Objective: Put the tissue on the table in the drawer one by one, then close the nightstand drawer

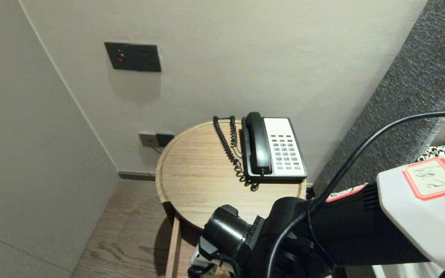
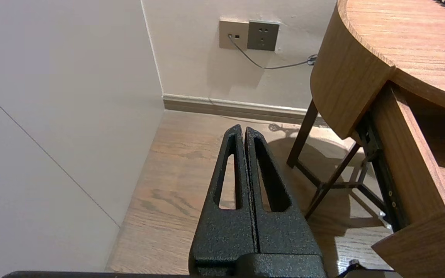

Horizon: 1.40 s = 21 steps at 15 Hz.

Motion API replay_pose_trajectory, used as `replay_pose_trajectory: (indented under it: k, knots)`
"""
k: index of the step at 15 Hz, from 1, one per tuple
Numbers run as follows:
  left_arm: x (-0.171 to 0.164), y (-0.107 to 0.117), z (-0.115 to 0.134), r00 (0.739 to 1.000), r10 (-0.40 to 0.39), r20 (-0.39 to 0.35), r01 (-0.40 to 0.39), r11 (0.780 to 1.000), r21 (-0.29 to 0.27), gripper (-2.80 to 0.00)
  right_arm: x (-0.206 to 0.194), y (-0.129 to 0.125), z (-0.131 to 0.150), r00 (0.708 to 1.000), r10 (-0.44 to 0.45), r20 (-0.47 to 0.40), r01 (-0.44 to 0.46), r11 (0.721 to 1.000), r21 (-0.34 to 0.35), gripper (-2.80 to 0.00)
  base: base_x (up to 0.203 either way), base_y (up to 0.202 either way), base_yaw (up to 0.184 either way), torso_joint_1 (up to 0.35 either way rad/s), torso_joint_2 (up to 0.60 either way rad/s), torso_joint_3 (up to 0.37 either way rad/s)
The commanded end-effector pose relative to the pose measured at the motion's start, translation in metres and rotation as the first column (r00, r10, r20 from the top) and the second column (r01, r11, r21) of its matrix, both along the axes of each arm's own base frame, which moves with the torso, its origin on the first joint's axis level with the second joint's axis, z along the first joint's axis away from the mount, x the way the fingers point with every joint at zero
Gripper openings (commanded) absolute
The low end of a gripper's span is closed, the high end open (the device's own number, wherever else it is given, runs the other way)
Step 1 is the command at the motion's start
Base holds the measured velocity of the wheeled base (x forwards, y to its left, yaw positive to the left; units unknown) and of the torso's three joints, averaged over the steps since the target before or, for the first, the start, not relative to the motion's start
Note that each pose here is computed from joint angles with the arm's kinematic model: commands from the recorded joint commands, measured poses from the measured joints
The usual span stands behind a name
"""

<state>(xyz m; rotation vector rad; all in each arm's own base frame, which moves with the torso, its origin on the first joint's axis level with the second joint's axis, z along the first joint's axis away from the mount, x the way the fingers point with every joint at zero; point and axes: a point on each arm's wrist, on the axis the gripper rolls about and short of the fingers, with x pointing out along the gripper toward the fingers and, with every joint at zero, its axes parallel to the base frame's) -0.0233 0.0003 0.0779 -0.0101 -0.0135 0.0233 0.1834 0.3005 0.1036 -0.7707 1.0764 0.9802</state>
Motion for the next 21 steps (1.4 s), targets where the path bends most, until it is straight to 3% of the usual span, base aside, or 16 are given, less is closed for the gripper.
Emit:
replay_pose_trajectory:
  k: [1, 5, 13, 21]
  knots:
    - [0.000, 0.000, 0.000, 1.000, 0.001, 0.002, -0.001, 1.000, -0.001, -2.80, -0.003, -0.005, 0.011, 1.000, 0.000, 0.013, 0.000, 1.000, 0.021, 0.00, 0.000, 0.000, 0.000, 0.000, 0.00, 0.000]
    - [0.000, 0.000, 0.000, 1.000, 0.001, 0.002, -0.001, 1.000, -0.001, -2.80, -0.009, -0.014, 0.028, 0.999, -0.007, 0.033, 0.005, 0.998, 0.059, 0.00, 0.000, 0.000, 0.000, 0.000, 0.00, 0.000]
    - [0.000, 0.000, 0.000, 1.000, 0.001, 0.002, -0.001, 1.000, -0.001, -2.80, -0.036, -0.057, 0.056, 0.997, -0.038, 0.061, 0.033, 0.996, 0.082, 0.00, 0.000, 0.000, 0.000, 0.000, 0.00, 0.000]
    - [0.000, 0.000, 0.000, 1.000, 0.001, 0.002, -0.001, 1.000, -0.001, -2.80, -0.037, -0.136, 0.091, 0.961, -0.256, 0.107, 0.232, 0.952, 0.201, 0.00, 0.000, 0.000, 0.000, 0.000, 0.00, 0.000]
